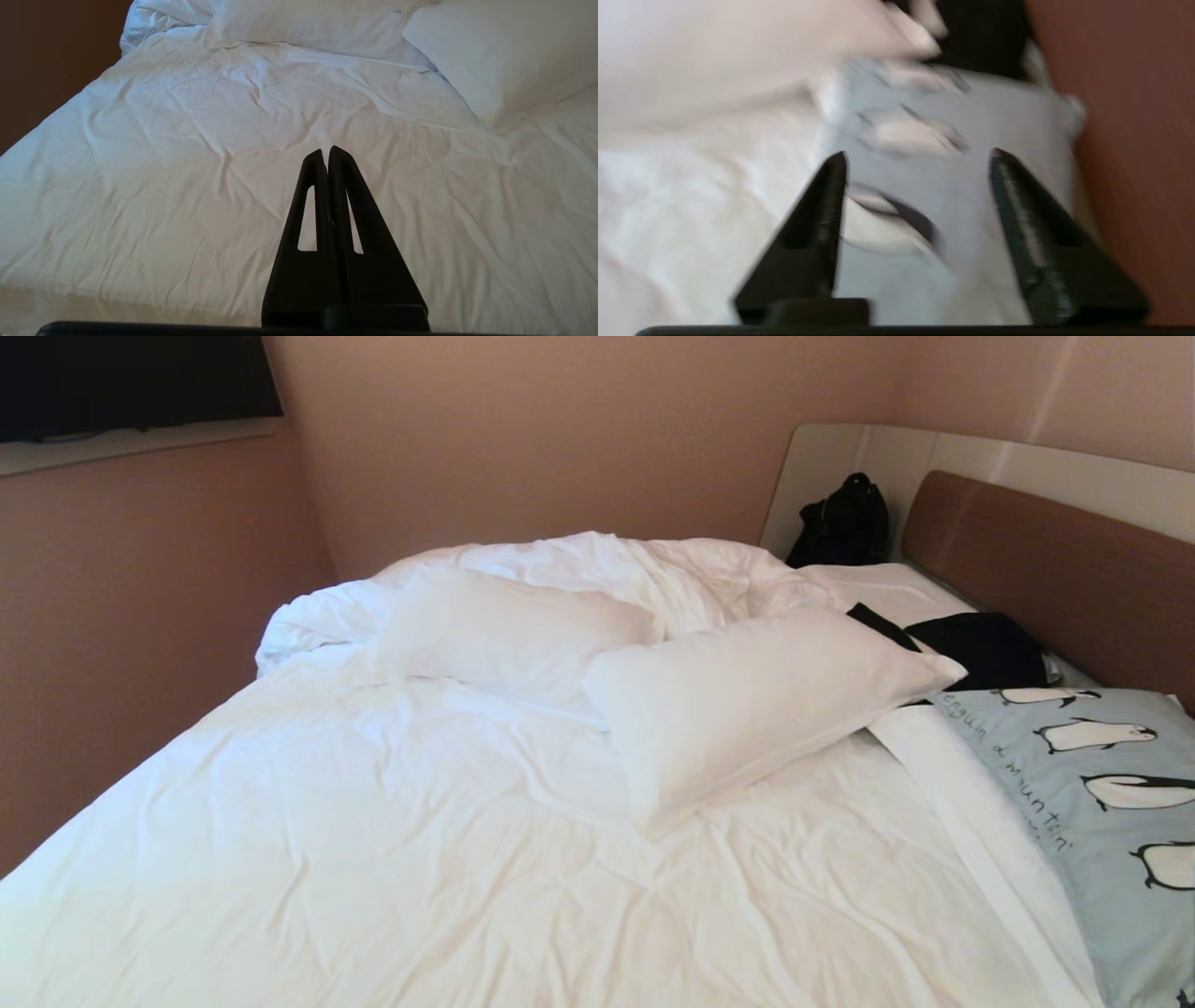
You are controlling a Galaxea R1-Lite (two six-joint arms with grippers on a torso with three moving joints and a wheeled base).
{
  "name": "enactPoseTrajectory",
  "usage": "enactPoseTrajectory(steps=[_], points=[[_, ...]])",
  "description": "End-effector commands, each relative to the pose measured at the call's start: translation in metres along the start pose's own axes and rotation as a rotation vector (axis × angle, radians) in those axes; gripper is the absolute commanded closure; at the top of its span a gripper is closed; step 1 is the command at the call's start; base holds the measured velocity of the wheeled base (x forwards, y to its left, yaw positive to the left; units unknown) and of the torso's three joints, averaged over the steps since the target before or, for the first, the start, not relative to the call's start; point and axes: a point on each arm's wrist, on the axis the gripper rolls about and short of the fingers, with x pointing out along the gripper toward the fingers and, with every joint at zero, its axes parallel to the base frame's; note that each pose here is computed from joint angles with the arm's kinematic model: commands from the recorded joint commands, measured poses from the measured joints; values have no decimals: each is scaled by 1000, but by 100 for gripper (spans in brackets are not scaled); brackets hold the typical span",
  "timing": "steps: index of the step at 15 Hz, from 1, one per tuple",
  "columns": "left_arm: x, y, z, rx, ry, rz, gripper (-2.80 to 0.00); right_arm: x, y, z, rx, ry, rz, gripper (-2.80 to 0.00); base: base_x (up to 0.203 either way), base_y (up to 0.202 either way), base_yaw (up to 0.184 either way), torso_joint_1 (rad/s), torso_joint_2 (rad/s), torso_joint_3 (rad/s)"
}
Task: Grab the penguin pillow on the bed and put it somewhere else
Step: Place the pillow at the bedside, then pick up the pillow
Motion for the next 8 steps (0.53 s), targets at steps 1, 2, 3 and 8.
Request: enactPoseTrajectory(steps=[1,2,3,8], points=[[0,0,0,0,0,0,0,-2,24,36,322,-77,135,0,0,0,0,0,0,0],[0,0,0,0,0,0,0,5,37,51,367,-96,156,0,0,0,0,0,0,0],[0,0,0,0,0,0,0,13,51,62,379,-112,147,0,0,0,0,0,0,0],[0,0,0,0,0,0,0,68,146,101,388,-139,-100,0,0,0,0,0,0,0]])
